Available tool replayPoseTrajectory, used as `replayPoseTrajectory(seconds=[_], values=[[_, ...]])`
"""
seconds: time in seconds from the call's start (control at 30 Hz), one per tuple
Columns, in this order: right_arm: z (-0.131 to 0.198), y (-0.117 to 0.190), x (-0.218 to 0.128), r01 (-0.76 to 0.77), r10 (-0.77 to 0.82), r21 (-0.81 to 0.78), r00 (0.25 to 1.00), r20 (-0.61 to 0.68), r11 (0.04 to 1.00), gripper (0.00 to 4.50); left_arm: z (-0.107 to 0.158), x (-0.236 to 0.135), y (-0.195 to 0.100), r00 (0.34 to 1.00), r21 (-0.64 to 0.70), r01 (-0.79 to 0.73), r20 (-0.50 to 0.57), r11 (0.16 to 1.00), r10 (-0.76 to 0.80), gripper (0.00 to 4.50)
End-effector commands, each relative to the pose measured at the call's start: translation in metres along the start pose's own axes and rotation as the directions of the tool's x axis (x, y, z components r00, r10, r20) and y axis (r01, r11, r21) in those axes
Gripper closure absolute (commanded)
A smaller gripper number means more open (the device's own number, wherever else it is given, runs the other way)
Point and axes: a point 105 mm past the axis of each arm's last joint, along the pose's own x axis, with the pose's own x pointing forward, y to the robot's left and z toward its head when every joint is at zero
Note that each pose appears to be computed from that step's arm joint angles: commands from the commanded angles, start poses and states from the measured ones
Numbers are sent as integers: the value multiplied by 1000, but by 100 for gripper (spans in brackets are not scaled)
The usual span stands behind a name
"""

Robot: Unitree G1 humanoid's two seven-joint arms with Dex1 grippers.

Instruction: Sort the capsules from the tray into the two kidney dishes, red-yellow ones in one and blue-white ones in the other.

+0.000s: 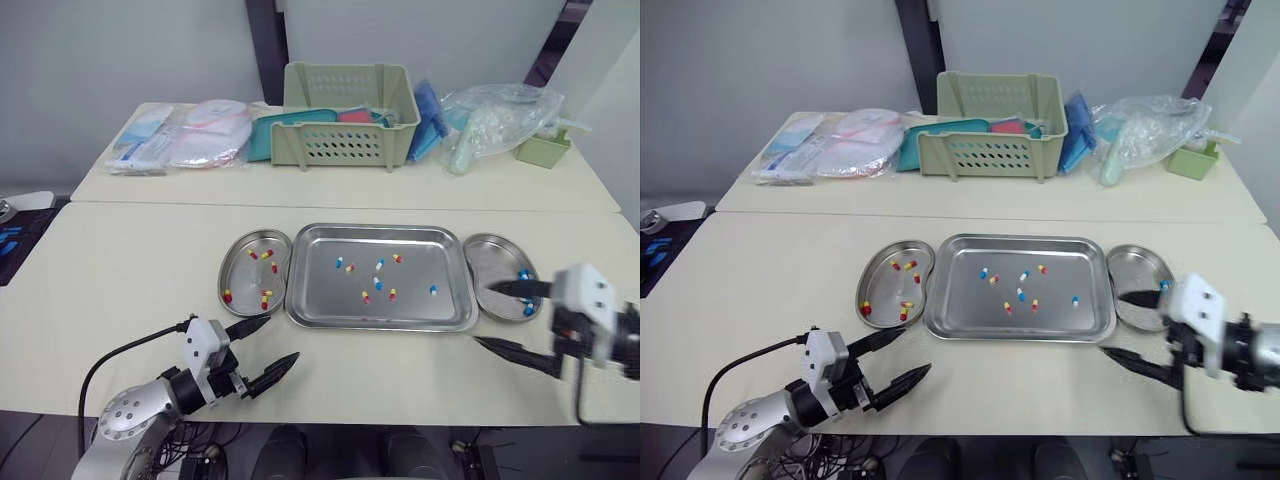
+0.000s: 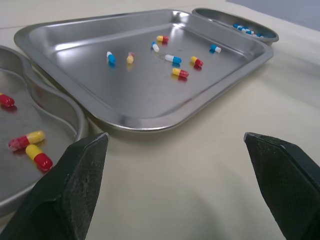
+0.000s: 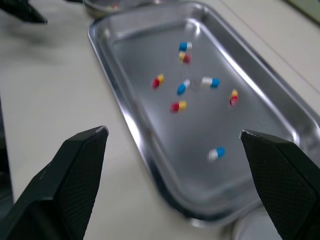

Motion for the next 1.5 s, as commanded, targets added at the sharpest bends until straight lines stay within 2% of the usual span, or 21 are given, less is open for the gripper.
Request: replayPoseTrajectory(seconds=[0.03, 0.13, 0.17, 0.23, 0.33, 0.43, 0.6, 0.87, 1.43, 1.5], values=[[15, 2, 39, 10, -10, 10, 999, 48, 1000, 2, 6, 4, -2, 1000, 21, -2, 26, 1000, 1, 0], [25, 2, 78, -15, 17, -24, 998, 53, 1000, 2, 7, 7, -3, 1000, 21, -1, 31, 1000, 0, 0], [28, 1, 89, -18, 20, -29, 999, 50, 999, 20, 7, 8, -3, 999, 21, 0, 33, 1000, -1, 0], [35, 0, 112, -33, 35, -40, 998, 44, 999, 69, 7, 9, -4, 999, 20, 2, 34, 1000, -3, 0], [46, -3, 142, -34, 36, -42, 999, 39, 999, 171, 7, 9, -4, 999, 21, 0, 36, 1000, -1, 0], [51, -11, 171, -24, 25, -43, 1000, 6, 999, 171, 7, 10, -4, 999, 21, 0, 37, 1000, -1, 0], [45, -26, 197, -16, 14, -40, 998, -66, 999, 171, 6, 11, -4, 999, 21, 4, 36, 1000, -4, 0], [30, -42, 208, -37, 29, -50, 988, -153, 998, 171, 2, 10, -4, 1000, 19, 6, 31, 1000, -6, 0], [22, -35, 224, -94, 73, -99, 978, -197, 991, 171, -1, 12, -5, 1000, 19, 5, 31, 1000, -6, 0], [19, -35, 224, -98, 76, -96, 975, -207, 991, 214, -1, 12, -5, 1000, 19, 6, 30, 1000, -6, 0]])
